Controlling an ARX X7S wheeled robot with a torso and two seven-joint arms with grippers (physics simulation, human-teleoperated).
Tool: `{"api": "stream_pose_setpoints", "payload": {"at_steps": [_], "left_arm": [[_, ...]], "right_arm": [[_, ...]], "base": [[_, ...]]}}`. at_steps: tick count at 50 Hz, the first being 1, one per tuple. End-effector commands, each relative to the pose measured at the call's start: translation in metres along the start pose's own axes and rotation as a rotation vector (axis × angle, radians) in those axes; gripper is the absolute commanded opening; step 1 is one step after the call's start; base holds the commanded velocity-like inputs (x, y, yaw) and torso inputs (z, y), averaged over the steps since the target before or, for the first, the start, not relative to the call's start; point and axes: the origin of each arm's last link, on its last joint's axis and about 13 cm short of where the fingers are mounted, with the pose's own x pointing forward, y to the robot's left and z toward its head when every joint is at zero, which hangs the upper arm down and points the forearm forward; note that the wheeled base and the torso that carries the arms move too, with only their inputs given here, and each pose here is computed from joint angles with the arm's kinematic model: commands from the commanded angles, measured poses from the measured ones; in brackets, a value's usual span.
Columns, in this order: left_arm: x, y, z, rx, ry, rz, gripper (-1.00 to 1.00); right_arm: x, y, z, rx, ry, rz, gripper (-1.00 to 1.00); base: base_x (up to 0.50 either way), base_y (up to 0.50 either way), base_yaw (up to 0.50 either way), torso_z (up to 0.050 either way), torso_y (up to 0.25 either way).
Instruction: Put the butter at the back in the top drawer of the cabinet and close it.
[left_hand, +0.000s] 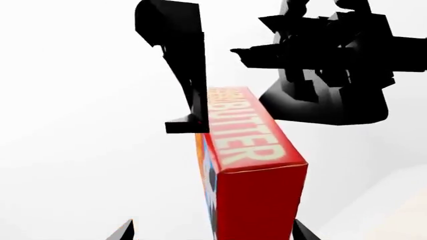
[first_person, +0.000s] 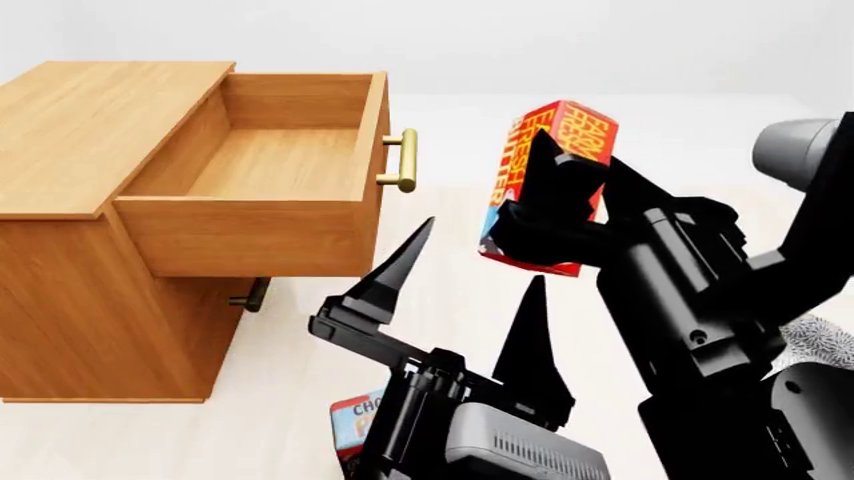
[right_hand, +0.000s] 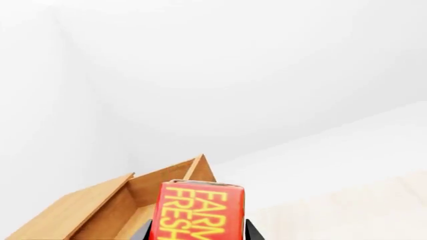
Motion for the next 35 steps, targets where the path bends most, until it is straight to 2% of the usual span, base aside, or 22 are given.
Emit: {"api": "stream_pose_setpoints", "payload": {"at_steps": [1,21,35], "left_arm": [[0.0,-0.001,-0.004,-0.003,0.014,0.001,1.0],[-0.003,-0.011,-0.013,-0.012,0.041,-0.021,1.0],[-0.001,-0.01,-0.007,-0.019,0.033,-0.016,1.0]], "right_arm": [[-0.008,0.007,0.003,0.012,-0.017,0.058,-1.0],[-0.011,0.014,0.01,-0.008,-0.039,0.09,-1.0],[-0.005,0.009,0.004,0.002,-0.027,0.077,-1.0]], "base": [[0.0,0.0,0.0,0.0,0.0],[0.0,0.0,0.0,0.001,0.001],[0.0,0.0,0.0,0.001,0.001]]}}
